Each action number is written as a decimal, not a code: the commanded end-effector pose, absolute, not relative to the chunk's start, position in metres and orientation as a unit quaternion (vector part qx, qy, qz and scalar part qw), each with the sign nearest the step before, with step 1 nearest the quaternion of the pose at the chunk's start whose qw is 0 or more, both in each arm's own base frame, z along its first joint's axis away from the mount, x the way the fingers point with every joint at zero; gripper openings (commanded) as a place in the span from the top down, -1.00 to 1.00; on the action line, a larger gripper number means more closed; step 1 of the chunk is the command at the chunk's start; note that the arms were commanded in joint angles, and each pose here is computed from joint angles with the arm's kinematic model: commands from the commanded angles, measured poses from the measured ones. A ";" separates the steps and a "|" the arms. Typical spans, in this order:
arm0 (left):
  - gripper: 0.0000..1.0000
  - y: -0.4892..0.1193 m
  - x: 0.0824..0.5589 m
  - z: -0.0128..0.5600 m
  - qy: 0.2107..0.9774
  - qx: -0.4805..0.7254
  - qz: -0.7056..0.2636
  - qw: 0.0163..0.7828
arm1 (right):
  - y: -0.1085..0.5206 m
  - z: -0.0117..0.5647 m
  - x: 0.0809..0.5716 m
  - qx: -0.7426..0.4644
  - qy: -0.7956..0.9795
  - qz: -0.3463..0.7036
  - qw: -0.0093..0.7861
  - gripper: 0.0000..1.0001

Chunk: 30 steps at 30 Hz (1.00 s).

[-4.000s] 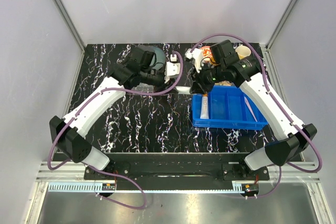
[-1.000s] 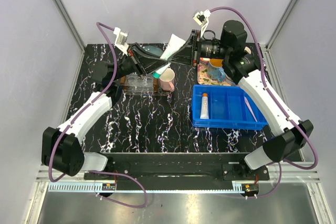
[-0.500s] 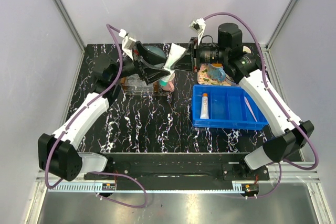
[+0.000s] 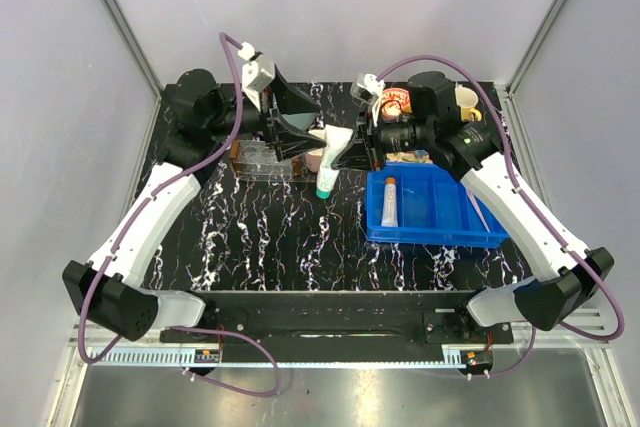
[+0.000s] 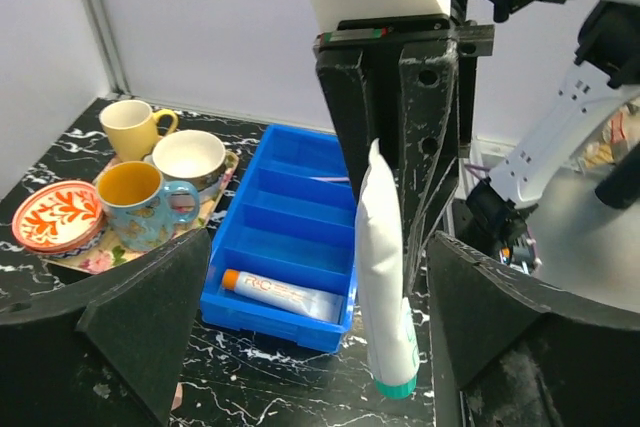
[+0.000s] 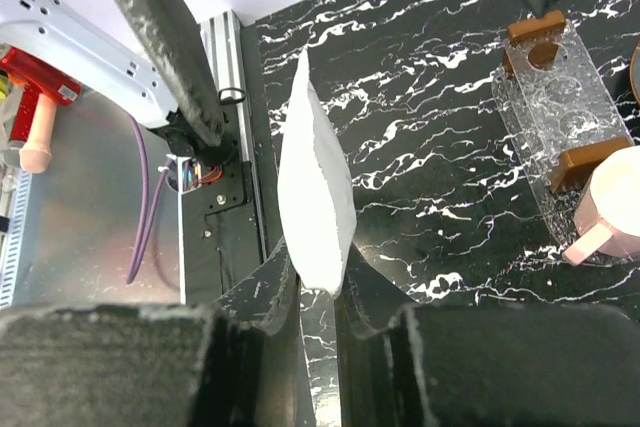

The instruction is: Prepare toiletry sets of a toothbrush and toothpaste on the tray

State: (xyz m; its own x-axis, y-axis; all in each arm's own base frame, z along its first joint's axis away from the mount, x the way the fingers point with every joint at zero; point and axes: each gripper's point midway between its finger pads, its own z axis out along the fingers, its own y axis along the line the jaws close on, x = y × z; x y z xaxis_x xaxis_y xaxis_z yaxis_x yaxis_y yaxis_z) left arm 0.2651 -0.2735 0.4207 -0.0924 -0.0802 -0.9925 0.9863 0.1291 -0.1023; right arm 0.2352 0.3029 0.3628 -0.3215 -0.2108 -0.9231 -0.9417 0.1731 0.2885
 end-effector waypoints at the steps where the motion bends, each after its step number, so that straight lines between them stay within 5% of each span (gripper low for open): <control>1: -0.86 -0.287 0.249 0.416 0.517 0.479 -0.507 0.496 | 0.305 0.367 0.229 -0.466 0.642 0.452 0.408 1.00; 11: -0.72 -0.301 0.241 0.395 0.524 0.509 -0.512 0.452 | 0.309 0.354 0.230 -0.482 0.648 0.429 0.405 1.00; 30: -0.08 -0.303 0.236 0.384 0.523 0.524 -0.516 0.432 | 0.305 0.327 0.235 -0.500 0.663 0.386 0.403 1.00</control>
